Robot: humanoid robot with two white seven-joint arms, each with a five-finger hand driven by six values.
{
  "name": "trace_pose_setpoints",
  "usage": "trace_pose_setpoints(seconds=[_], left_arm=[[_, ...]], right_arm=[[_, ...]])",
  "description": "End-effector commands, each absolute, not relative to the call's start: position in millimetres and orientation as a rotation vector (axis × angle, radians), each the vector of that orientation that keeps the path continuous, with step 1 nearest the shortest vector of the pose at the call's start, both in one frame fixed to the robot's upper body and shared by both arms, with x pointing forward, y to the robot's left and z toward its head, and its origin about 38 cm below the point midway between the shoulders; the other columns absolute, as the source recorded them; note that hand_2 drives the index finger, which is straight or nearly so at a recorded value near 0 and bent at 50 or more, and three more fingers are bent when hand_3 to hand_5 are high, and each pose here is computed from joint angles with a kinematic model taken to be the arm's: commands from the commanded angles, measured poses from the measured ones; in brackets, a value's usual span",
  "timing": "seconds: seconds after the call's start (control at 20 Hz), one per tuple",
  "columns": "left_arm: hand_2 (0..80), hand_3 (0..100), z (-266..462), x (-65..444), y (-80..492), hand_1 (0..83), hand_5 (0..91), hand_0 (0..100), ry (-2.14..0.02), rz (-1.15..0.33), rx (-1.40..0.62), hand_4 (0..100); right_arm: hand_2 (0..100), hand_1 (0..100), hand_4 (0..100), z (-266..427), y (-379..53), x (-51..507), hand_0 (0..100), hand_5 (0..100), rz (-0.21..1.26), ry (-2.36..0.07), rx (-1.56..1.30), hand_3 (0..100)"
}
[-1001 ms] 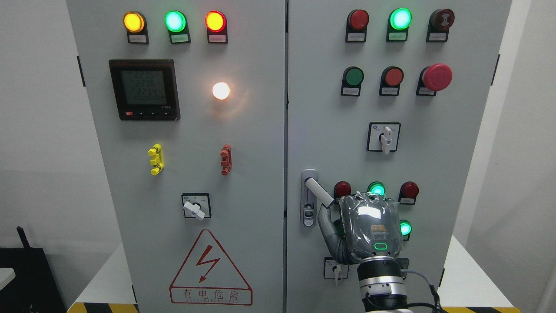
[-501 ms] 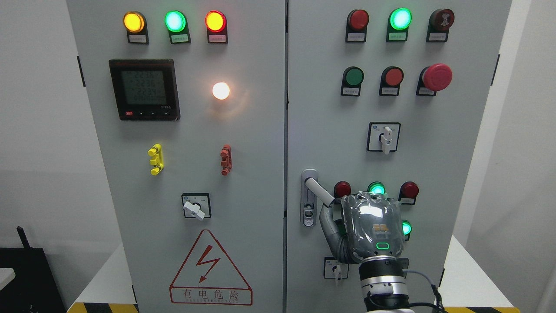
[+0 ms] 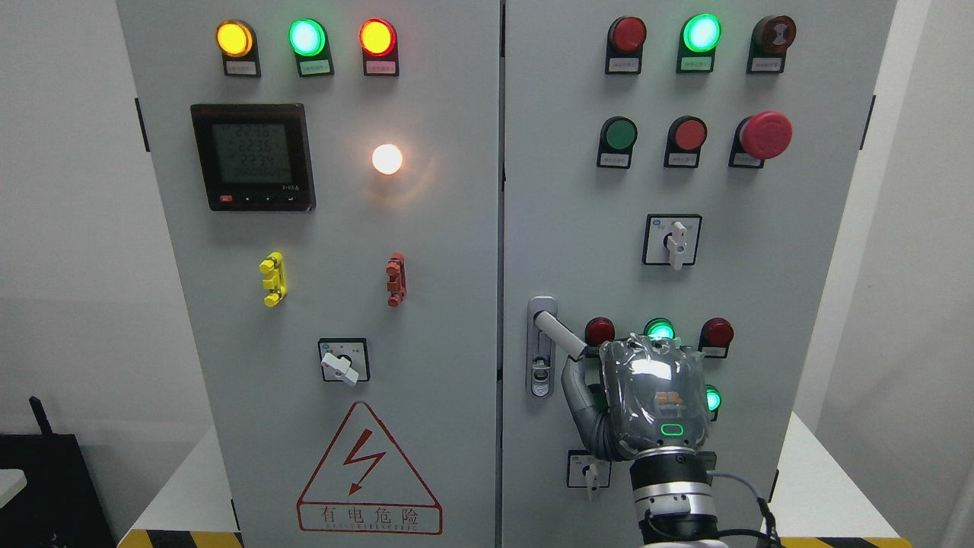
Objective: Release door handle
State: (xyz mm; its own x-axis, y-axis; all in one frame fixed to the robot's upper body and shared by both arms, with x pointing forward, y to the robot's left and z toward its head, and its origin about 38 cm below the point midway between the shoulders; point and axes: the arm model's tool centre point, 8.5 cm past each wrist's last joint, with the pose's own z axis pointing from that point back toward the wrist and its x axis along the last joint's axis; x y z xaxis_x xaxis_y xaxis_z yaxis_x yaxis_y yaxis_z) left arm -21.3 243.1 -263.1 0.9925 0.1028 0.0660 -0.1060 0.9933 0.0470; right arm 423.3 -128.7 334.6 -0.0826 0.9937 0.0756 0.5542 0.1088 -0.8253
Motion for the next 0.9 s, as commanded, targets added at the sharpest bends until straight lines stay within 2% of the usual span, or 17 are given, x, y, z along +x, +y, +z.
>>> trace_pose_setpoints(seconds=[0.0, 0.85], left_arm=[[0.0, 0, -263.8, -10.7, 242.1, 38.9, 0.0, 12, -0.094, 0.103, 0.047, 0], [0.0, 0, -263.8, -10.7, 242.1, 38.9, 0.0, 12, -0.094, 0.103, 0.047, 0]], right_arm=[[97, 13, 94, 335.7, -128.9, 423.3, 70, 93, 0.834, -1.724, -1.521, 100], [97, 12, 93, 337.5, -129.7, 423.3, 70, 93, 0.826, -1.727, -1.519, 100]])
